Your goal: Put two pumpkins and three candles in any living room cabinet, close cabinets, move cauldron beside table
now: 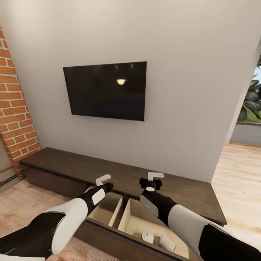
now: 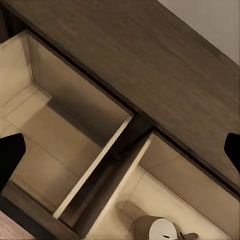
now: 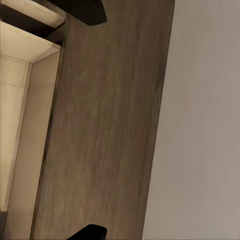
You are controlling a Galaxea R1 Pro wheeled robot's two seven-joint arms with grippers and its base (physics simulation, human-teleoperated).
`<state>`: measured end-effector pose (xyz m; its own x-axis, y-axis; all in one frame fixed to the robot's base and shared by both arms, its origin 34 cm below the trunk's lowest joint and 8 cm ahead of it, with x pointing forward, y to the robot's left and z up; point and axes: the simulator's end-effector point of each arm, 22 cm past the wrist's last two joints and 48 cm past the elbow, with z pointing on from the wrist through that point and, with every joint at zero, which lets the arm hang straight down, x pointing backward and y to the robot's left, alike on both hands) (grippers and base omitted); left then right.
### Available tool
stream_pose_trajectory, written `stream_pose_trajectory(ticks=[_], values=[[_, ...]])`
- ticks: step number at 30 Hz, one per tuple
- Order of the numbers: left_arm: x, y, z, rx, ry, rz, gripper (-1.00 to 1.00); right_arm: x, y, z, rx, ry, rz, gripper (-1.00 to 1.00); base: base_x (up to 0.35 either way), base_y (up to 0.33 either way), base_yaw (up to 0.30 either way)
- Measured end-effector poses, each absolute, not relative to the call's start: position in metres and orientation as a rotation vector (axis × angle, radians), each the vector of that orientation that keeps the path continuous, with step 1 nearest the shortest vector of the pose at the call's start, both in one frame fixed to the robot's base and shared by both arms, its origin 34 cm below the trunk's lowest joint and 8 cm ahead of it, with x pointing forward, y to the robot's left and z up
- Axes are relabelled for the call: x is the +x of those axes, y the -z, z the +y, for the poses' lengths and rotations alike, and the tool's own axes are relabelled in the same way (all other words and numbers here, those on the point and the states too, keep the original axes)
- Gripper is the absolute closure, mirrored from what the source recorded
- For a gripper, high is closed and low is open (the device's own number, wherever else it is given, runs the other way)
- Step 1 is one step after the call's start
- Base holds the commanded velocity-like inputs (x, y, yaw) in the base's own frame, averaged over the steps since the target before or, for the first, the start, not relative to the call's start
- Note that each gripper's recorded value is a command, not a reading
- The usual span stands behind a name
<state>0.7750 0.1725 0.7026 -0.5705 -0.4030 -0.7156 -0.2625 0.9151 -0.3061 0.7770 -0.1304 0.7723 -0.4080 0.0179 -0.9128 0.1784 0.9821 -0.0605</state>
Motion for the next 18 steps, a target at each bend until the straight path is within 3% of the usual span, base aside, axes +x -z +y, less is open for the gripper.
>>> stream_pose_trajectory(ticks=[18], values=[[0.773,-0.688,0.172,-0.479,0.204,2.231,-1.0,0.774,-0.756,-0.118,0.131,0.16,2.014,-1.0,0.0,0.0,0.184]])
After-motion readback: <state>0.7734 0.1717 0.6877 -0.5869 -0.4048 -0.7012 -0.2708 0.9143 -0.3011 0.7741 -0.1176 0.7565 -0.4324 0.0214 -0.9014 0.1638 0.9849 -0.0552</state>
